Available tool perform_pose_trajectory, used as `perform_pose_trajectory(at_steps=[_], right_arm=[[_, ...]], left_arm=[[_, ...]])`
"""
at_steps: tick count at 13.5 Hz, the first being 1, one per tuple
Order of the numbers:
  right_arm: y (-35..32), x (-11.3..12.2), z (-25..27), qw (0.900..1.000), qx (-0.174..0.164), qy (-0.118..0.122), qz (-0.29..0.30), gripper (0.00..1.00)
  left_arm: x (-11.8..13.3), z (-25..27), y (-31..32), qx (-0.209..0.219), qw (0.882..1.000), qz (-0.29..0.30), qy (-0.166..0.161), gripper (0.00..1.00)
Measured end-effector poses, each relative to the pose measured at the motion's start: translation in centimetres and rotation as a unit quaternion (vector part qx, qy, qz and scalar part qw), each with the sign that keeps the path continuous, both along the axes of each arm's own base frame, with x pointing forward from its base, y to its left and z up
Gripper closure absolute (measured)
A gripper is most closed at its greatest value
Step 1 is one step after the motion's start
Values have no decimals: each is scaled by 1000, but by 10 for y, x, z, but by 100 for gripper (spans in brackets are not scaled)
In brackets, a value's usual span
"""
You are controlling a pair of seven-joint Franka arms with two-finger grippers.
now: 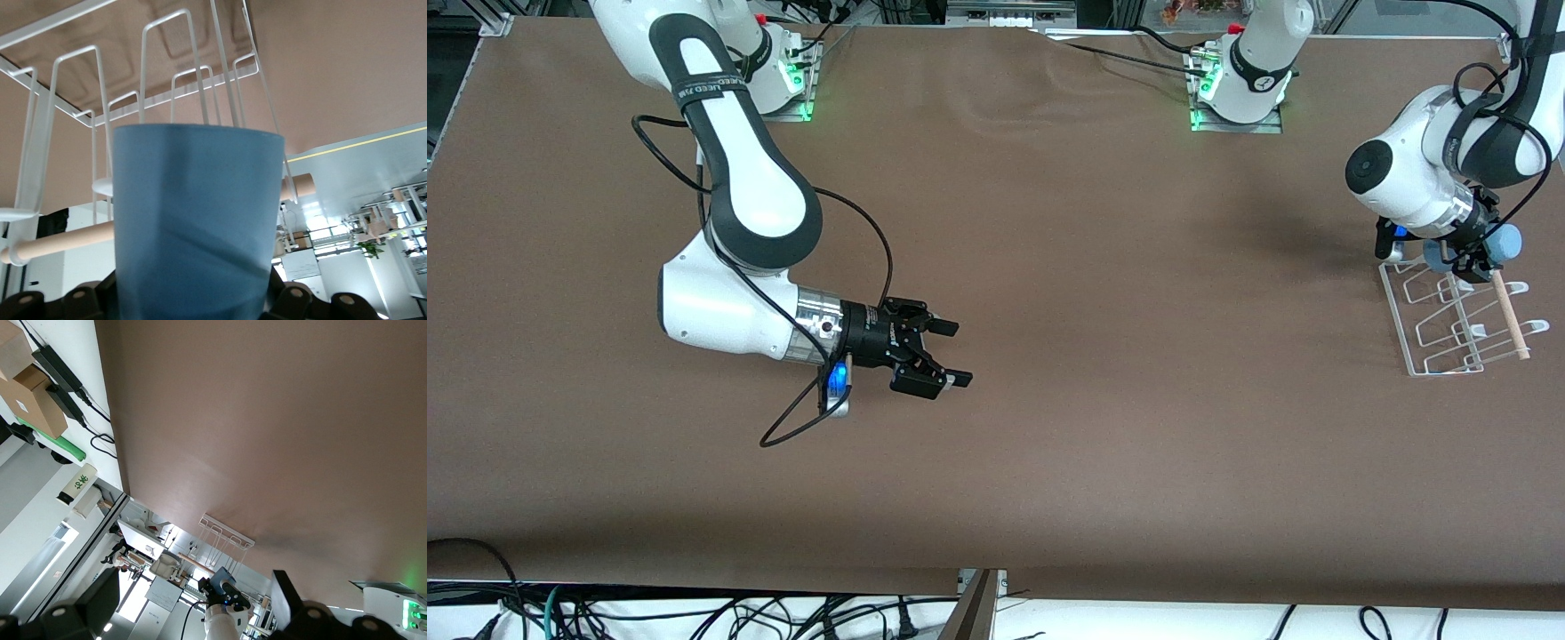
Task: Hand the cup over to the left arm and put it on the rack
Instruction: 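Hang the cup on the rack peg and open the left gripper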
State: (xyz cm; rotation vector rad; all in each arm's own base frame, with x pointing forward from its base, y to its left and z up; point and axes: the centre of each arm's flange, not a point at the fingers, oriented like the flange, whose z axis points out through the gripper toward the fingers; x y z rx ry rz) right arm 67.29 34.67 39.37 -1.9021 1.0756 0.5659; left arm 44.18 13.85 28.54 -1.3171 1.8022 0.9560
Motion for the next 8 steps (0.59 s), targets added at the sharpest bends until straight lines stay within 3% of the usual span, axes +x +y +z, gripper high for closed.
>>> perform_pose_trajectory(at_steps=[2,5,8], right_arm=[[-1,0,-1,1000,-14,-7,7,0],[-5,-2,2,995,-84,-44,42,0],[-13,-9,11,968,-194,-104,117,0]], left_arm=[[-3,-3,4,-5,1000,-8,-4,28],[-3,-2,6,-10,1000,-8,-7,1],[-1,7,6,-10,1000,-7,-18,0]])
